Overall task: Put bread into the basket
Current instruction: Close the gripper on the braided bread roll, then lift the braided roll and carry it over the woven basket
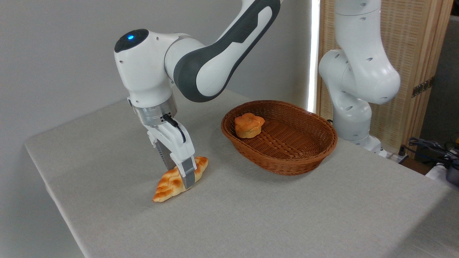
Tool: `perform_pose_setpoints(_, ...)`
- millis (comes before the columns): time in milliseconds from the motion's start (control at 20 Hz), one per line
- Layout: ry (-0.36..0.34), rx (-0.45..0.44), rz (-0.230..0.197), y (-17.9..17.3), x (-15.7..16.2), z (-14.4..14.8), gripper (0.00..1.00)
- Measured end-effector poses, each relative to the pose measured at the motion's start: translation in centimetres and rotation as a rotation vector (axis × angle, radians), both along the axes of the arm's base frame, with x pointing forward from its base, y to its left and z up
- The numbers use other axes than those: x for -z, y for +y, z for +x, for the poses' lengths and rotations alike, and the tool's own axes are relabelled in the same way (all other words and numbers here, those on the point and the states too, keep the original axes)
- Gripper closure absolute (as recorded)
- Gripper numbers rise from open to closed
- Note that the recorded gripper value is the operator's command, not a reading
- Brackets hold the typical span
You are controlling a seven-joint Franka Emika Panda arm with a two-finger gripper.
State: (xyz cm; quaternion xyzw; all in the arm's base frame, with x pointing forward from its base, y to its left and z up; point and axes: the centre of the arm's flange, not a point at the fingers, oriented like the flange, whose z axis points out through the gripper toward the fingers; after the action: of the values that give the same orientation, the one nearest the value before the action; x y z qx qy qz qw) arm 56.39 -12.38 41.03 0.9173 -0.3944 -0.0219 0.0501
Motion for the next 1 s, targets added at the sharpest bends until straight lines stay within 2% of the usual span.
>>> perform_pose_setpoints(700,-0.004,0.001,-0.001,0.0,-0.2,0.0,0.55)
perform_pose_setpoints(1000,-0.03,0.001,-0.006,0.0,-1.7,-0.1,0.54)
